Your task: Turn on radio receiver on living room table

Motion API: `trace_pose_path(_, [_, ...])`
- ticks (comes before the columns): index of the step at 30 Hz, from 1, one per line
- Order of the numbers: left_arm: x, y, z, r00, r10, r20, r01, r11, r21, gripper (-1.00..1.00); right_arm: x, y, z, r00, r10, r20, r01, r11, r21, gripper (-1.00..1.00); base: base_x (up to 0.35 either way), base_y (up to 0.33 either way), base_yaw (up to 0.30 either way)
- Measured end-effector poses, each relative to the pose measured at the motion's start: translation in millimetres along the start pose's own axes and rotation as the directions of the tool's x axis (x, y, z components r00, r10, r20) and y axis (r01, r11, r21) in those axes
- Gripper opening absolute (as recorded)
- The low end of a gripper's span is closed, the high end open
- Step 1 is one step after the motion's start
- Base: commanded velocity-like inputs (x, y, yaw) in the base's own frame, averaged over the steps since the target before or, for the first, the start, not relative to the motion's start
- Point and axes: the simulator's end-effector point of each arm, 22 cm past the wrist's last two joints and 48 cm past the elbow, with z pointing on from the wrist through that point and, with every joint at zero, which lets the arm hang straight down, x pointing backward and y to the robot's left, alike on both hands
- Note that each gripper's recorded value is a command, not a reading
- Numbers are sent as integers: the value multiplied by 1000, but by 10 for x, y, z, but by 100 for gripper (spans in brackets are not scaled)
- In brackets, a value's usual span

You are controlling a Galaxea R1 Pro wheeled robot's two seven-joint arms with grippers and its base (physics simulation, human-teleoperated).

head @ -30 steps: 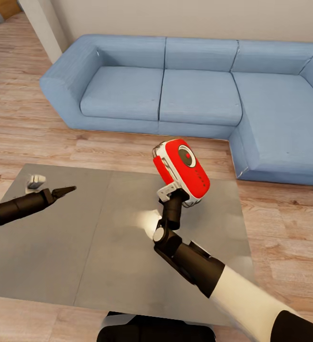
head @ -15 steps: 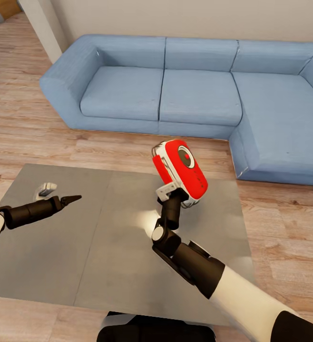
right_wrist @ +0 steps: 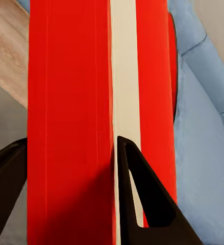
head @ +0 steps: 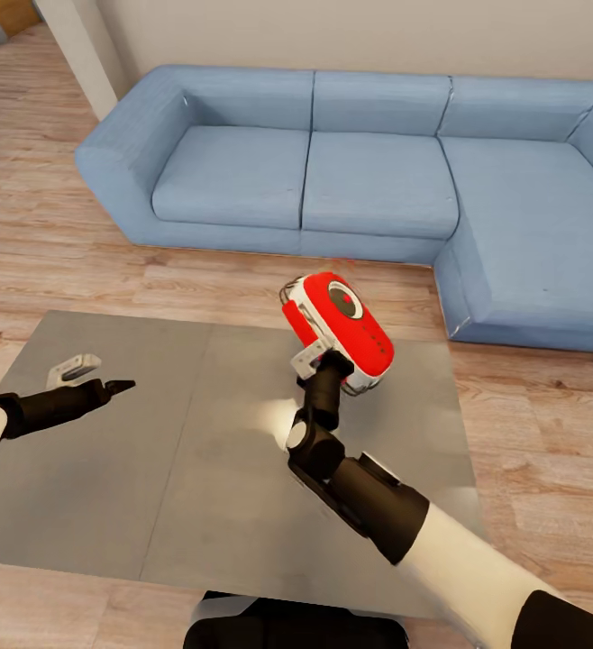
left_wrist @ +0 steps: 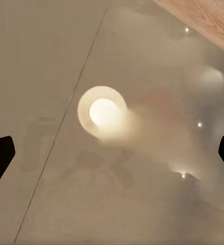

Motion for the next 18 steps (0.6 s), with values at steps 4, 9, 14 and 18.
trace_pose_path(4, [4,-2,4,1000,-1,-1,1,1000,1,100,10,-33,40,993,81,-88,-95,983,-157,-100,0,0,0])
trace_pose_path(9, [2,0,1,1000,-2,0,2,1000,1,100,-20,-187,63,994,67,-84,-78,988,-132,-100,0,0,0])
trace_pose_path(14, [8,-31,3,1000,-4,-3,4,1000,12,100,-54,-222,63,996,62,-71,-70,990,-120,-100,0,0,0])
trace_pose_path(18, [12,-41,2,1000,-5,-4,5,1000,14,100,-101,-356,77,999,19,-45,-21,998,-55,-100,0,0,0])
